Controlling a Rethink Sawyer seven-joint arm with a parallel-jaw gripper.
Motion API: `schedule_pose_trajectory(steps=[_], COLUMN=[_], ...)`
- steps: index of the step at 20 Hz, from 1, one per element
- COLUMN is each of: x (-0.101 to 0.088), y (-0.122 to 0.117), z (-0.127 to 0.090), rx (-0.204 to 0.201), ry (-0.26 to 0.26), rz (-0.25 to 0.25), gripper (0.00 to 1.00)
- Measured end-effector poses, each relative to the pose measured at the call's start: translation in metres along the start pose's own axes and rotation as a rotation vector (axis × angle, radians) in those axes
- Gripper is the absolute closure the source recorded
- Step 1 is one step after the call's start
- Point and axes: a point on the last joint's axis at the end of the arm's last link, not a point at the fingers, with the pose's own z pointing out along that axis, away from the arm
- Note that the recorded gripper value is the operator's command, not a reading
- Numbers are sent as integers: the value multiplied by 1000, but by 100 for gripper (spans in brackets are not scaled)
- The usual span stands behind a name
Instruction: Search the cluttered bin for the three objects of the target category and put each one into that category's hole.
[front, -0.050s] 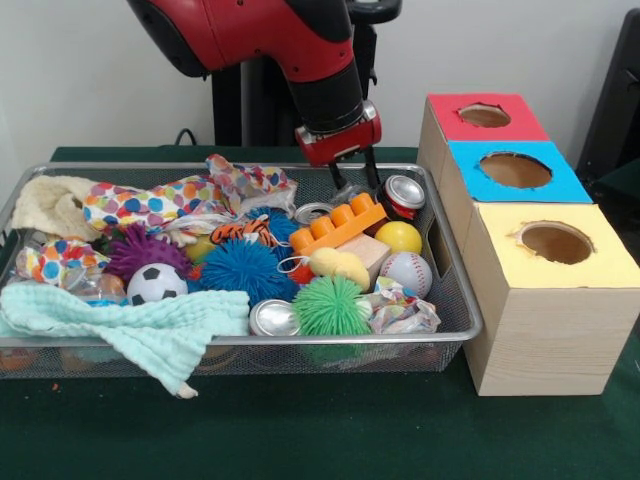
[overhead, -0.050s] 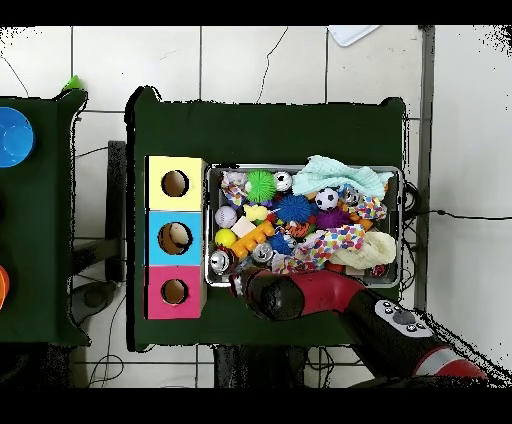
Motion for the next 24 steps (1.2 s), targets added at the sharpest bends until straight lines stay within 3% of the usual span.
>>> schedule_pose_trajectory(steps=[18, 24], x=[-2, -3], y=[-4, -6], z=[3, -11], rx=[17, 35], ry=[-26, -30], rz=[-35, -38], gripper=[100, 100])
